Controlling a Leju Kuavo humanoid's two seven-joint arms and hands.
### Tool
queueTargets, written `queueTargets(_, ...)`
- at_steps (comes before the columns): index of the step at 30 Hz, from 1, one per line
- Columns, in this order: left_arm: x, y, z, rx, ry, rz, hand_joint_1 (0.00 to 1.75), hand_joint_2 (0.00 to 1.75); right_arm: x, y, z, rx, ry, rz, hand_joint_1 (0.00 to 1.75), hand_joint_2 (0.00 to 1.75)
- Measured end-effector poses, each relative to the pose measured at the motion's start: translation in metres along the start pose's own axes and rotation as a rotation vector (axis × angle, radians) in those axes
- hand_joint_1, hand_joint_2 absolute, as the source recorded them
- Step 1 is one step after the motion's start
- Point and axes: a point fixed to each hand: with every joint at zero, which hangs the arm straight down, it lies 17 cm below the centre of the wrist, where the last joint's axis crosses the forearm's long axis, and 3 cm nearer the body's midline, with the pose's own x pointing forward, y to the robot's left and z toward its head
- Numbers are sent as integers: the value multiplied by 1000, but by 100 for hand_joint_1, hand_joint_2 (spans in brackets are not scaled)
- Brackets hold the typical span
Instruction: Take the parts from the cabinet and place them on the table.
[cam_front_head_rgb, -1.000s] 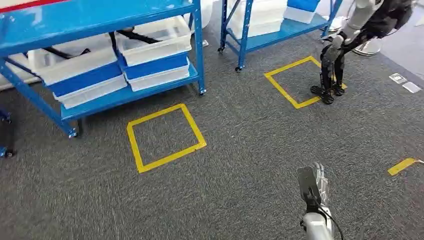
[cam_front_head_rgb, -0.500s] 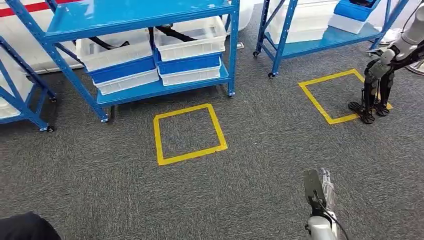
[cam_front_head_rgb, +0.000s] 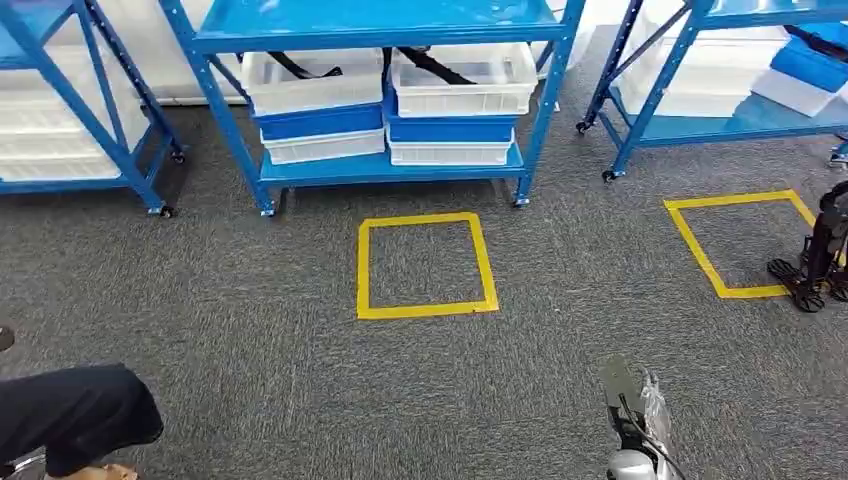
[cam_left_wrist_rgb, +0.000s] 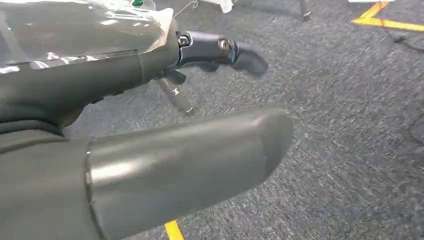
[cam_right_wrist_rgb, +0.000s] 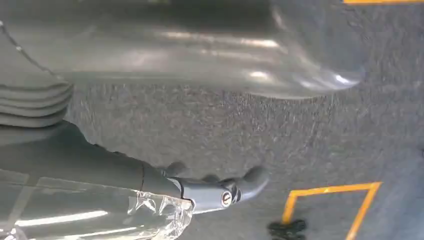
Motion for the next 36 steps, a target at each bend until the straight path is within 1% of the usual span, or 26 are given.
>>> queueTargets(2, 1, -1, 0, -5, -1, 1, 0, 0, -19, 2, 5, 11, 61, 6, 0, 0)
queueTargets(4, -2, -1, 1, -7, 2, -2, 0, 0, -41, 13, 14, 37, 141, 6, 0, 0)
queueTargets(6, -3, -2, 1, -9, 4, -3, 0, 0, -66, 29, 29, 73, 250, 14, 0, 0)
queueTargets(8, -3, -1, 1, -9, 4, -3, 0, 0, -84, 47, 45, 106, 324, 15, 0, 0)
queueTargets(10, -4, -2, 1, -11, 5, -3, 0, 0, -93, 60, 57, 129, 352, 13, 0, 0)
queueTargets(13, -5, -2, 1, -10, 6, -4, 0, 0, -94, 71, 64, 150, 364, 8, 0, 0)
queueTargets(21, -3, -2, 1, -11, 5, -2, 0, 0, -105, 76, 72, 174, 396, 20, 0, 0)
queueTargets(23, -1, -2, 1, -12, 3, 1, 0, 0, -115, 85, 82, 217, 461, 75, 0, 0)
queueTargets(25, -1, -4, 1, -15, 5, 4, 0, 0, -131, 93, 97, 277, 550, 185, 0, 0)
queueTargets(28, -9, -5, 2, -21, 46, 1, 0, 0, -140, 108, 116, 332, 617, 252, 0, 0)
queueTargets(32, -18, -16, 10, -45, 76, 0, 0, 0, -144, 118, 127, 378, 619, 297, 0, 0)
queueTargets(36, -27, -21, 14, -62, 99, 10, 0, 0, -144, 121, 127, 395, 574, 316, 0, 0)
